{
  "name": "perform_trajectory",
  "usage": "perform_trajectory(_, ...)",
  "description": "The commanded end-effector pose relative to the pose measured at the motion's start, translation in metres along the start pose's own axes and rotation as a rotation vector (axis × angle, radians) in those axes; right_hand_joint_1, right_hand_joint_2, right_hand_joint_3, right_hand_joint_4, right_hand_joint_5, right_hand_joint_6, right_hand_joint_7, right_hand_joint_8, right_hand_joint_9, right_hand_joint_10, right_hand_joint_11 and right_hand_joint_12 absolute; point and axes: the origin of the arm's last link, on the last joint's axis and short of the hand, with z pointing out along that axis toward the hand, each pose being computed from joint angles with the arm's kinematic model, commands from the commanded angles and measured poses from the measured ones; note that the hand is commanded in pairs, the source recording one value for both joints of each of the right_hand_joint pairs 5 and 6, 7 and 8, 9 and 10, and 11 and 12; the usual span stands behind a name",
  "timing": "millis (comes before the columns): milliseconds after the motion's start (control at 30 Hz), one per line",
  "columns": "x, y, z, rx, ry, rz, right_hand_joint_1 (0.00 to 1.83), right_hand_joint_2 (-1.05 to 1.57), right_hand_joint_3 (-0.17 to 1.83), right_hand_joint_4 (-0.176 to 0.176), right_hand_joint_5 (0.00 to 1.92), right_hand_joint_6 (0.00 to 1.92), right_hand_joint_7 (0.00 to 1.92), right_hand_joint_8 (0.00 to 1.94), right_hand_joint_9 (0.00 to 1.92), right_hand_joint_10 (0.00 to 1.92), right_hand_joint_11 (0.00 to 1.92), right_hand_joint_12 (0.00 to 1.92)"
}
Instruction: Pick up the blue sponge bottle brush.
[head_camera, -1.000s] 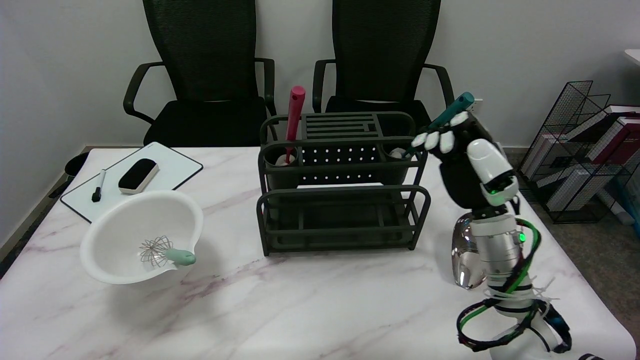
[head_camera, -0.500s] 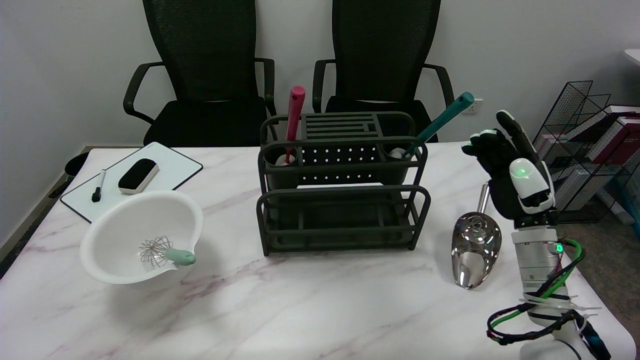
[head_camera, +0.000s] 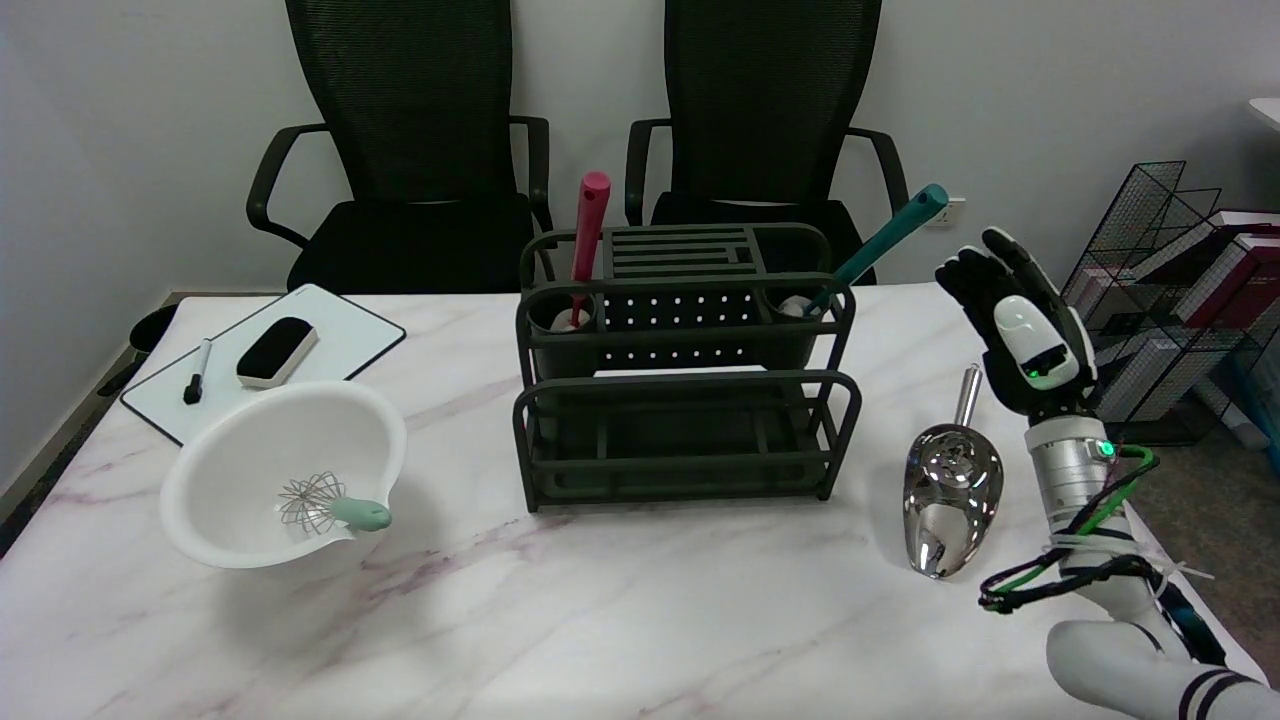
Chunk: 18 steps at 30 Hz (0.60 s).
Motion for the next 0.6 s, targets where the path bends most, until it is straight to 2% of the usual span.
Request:
perform_trajectory(33, 0.002, 0.016, 0.057, -0.052, 0.042, 0.029, 1.07, -0.06, 0.98, 0.000, 0.78, 0.78, 0.67, 0.67, 0.62, 0.62, 0.52, 0.52)
perform_trajectory(333, -0.031, 0.018, 0.085, -0.030, -0.041, 0.055, 1.09, -0.05, 0.95, 0.000, 0.76, 0.76, 0.71, 0.71, 0.61, 0.61, 0.50, 0.50)
perform_trajectory(467, -0.035, 0.019, 0.087, -0.035, -0.056, 0.046, 1.10, -0.05, 0.96, 0.000, 0.74, 0.74, 0.73, 0.73, 0.60, 0.60, 0.31, 0.31)
perform_trajectory(600, -0.041, 0.017, 0.090, -0.026, -0.086, 0.040, 1.10, -0.07, 0.98, 0.000, 0.69, 0.69, 0.67, 0.67, 0.57, 0.57, 0.28, 0.28)
